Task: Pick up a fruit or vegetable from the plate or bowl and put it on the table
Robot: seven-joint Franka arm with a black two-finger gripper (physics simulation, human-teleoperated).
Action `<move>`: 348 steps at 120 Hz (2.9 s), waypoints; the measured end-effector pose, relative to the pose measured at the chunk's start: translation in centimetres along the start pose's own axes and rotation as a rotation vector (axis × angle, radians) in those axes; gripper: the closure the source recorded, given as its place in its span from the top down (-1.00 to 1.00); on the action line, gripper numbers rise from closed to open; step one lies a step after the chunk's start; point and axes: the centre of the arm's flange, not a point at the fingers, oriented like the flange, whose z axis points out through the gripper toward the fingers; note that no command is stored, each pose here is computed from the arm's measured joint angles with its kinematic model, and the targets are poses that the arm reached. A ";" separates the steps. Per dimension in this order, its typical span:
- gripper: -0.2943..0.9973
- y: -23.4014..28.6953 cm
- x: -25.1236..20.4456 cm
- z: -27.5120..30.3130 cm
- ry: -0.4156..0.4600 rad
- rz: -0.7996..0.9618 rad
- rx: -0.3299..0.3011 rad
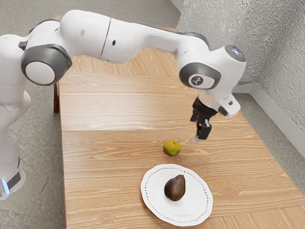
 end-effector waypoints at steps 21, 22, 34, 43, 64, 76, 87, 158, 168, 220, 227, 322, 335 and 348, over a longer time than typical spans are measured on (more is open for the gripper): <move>0.54 0.5 -2.6 -1.2 -0.115 -0.026 -0.039; 0.54 0.8 -2.7 -1.2 -0.115 -0.017 -0.037; 0.54 3.4 -2.6 -0.8 -0.101 0.170 -0.032; 0.54 6.4 -3.1 -0.5 -0.117 0.381 0.012; 0.54 5.1 -3.4 -0.2 -0.188 0.797 0.018; 0.54 6.0 -4.0 -1.0 -0.203 1.059 0.014; 0.54 6.5 -4.1 -1.3 -0.183 1.245 -0.022; 0.54 10.8 -17.7 -0.4 0.007 0.539 -0.105; 0.54 13.3 -18.1 0.0 0.020 0.466 -0.128; 0.54 16.4 -18.2 -2.7 -0.025 0.597 0.028; 0.53 18.5 -18.0 -1.5 -0.025 0.687 -0.010; 0.54 25.3 -16.5 -3.3 -0.065 1.929 0.261; 0.54 28.9 -18.6 -3.6 -0.041 2.124 0.279; 0.55 25.7 -23.7 -10.4 0.122 2.228 0.294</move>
